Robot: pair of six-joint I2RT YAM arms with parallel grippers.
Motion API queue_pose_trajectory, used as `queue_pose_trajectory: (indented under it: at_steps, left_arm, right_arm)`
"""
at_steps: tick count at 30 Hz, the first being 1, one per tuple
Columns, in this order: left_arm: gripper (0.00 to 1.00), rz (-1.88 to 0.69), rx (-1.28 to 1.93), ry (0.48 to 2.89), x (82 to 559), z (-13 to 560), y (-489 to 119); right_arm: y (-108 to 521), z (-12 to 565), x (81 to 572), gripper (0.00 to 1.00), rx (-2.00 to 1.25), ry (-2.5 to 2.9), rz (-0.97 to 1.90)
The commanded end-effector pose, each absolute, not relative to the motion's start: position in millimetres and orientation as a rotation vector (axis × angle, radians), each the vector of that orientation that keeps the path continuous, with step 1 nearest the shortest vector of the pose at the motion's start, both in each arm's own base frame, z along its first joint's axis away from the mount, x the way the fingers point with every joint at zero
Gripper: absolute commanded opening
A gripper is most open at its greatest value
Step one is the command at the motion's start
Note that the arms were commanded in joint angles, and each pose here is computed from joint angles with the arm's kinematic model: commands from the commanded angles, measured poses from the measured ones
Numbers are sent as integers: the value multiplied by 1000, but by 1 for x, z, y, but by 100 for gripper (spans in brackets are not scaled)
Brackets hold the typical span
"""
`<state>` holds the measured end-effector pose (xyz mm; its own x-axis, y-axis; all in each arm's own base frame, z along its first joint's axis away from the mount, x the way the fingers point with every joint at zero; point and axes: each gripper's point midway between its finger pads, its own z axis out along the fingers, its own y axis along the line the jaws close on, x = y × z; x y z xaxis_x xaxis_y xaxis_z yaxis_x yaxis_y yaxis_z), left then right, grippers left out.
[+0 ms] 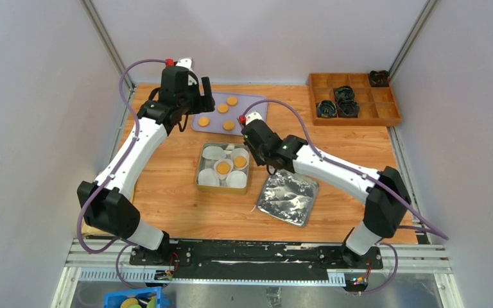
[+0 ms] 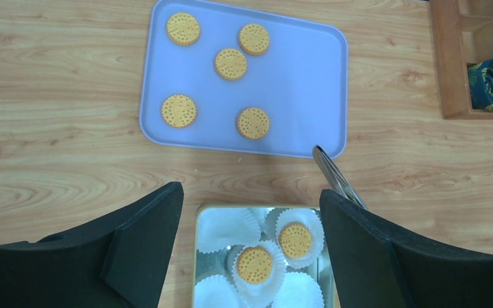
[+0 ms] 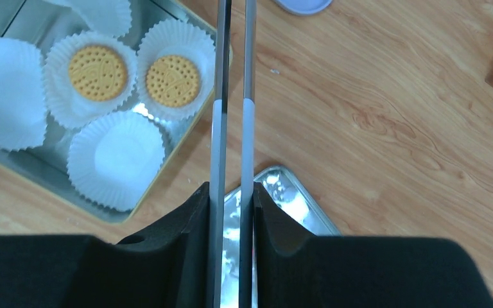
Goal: Pack the cookies
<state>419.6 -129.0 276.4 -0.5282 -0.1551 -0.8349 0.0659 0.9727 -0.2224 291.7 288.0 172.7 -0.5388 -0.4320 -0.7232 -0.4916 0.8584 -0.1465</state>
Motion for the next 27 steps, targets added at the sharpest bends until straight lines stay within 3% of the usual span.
queue_pose_trajectory:
  at_steps: [1,11,13,16,27]
  left_arm:
    - [84,-263,-63,2106,422,274,-126]
    - [84,-228,-69,2113,427,269,-119]
    - [84,-230,-71,2114,427,269,-119]
    - [84,-236,-72,2118,428,268,-119]
    - [84,-241,-69,2122,428,267,-119]
  right_arm:
    - [307,172,327,29,-643,2214,144]
    - [338,153,359,39,-681,2279,292]
    - [339,152,363,46,-671,2287,313]
    - [340,148,367,64,-687,2293,298]
    - [324,130,383,64,-639,2359,233]
